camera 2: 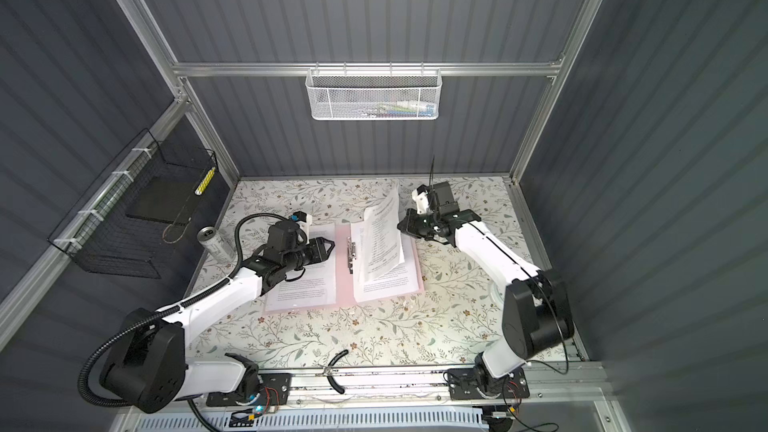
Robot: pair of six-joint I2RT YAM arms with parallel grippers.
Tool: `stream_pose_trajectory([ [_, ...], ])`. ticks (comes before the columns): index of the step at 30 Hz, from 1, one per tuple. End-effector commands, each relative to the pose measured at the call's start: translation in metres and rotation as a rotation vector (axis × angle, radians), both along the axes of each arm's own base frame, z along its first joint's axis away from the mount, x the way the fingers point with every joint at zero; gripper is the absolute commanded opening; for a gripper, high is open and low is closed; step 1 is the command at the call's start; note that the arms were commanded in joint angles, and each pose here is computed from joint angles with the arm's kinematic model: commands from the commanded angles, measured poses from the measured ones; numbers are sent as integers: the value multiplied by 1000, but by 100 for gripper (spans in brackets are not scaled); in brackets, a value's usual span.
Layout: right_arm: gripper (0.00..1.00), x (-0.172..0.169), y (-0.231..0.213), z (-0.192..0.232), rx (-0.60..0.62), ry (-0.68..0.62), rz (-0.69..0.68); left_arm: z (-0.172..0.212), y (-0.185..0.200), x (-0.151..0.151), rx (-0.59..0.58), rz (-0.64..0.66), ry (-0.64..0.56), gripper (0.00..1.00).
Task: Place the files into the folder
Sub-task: 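Lay the sheet onto the pink folder over the clipped papers with the right gripper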
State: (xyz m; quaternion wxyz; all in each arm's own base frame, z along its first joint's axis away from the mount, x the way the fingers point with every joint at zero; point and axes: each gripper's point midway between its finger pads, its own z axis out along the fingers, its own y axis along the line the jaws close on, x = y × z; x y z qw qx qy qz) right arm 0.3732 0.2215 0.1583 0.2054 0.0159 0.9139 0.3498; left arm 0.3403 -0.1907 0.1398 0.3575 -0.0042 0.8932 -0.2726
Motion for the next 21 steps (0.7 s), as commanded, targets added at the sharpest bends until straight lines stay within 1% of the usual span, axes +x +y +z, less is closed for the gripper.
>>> stream_pose_trajectory([
  [1,0,-4,7,-2,60,6,39,0,10,-5,37,7,-8,49],
  [5,0,-10,6,-8,34,7,70,-1,11,-5,42,13,-5,49],
  [10,0,-11,-2,-4,-20,-17,97,-6,10,-5,42,8,6,49],
  [12,0,-15,-6,-5,-33,-4,112,-8,10,-5,43,7,11,49],
  [21,0,-22,-12,-11,-40,27,167,-16,7,-2,49,-4,31,49],
])
